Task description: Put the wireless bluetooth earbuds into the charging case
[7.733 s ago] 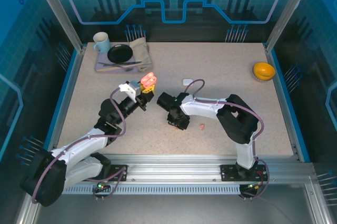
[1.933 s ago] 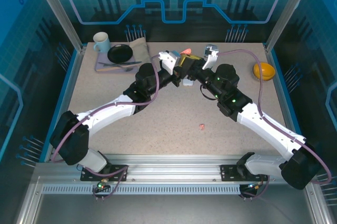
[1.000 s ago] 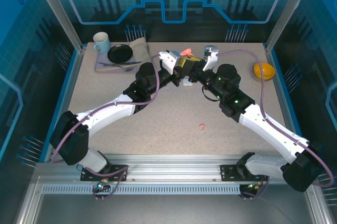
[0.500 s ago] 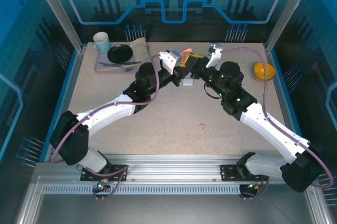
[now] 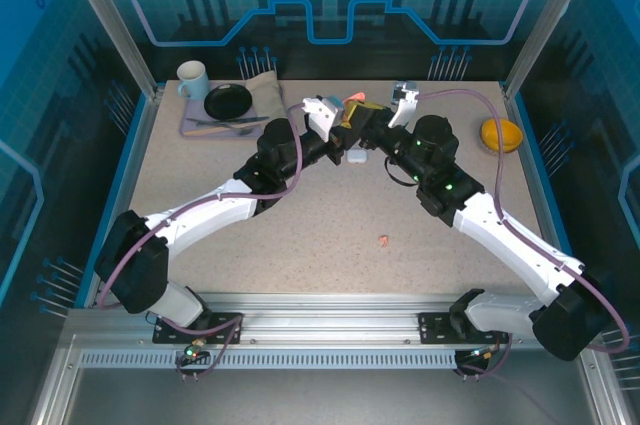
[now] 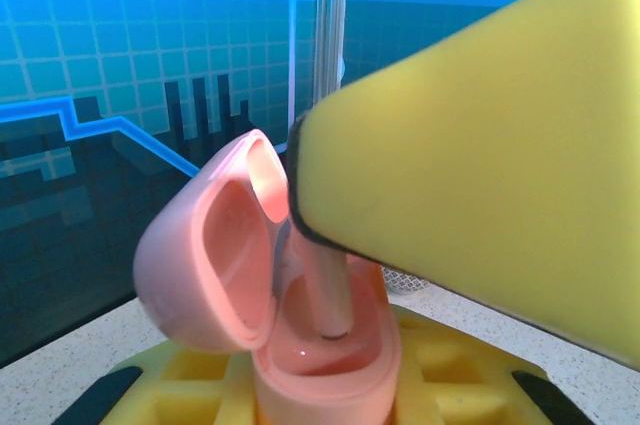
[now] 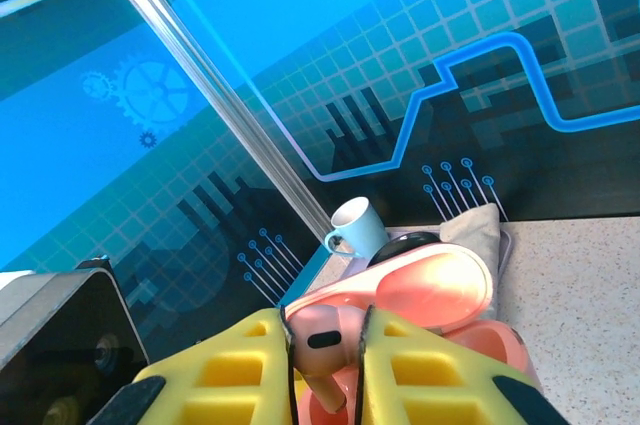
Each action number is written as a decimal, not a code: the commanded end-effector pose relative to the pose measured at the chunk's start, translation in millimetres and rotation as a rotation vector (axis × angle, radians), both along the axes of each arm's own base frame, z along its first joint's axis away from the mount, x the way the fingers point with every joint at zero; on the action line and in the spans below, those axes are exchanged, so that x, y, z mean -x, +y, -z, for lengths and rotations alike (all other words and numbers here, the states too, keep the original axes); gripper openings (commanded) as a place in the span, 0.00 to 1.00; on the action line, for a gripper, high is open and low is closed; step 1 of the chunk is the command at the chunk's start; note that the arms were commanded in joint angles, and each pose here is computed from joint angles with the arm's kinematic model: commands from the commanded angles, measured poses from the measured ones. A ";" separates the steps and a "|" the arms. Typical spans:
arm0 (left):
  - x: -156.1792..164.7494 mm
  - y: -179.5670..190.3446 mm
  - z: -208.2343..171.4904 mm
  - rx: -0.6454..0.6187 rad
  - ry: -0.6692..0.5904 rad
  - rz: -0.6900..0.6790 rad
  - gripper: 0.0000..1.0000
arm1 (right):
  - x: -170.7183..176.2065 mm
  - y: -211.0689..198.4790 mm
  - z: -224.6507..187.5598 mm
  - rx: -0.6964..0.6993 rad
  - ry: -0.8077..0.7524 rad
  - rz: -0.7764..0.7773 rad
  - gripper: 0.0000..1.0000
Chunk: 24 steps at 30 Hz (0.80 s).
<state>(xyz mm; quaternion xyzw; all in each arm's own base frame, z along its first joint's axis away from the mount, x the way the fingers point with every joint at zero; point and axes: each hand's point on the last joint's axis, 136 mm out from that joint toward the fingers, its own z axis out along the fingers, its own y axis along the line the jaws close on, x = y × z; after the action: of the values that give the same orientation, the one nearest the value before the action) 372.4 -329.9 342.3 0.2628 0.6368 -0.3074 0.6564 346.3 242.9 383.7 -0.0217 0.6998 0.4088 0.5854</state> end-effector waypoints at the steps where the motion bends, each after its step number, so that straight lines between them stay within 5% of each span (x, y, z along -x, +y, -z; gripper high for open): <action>1: 7.8 -3.3 -31.9 0.046 -0.076 0.032 0.00 | -3.4 -0.4 -14.1 -0.028 -0.025 -0.008 0.17; 24: 4.6 -4.7 -30.8 0.030 -0.077 0.026 0.00 | 10.7 0.1 3.6 0.004 0.015 -0.040 0.15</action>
<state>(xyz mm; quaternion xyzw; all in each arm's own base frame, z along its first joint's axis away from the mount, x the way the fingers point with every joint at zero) 372.4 -330.5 343.1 0.2638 0.6373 -0.3074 0.6555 342.0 245.3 383.7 -0.0314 0.7006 0.4179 0.5775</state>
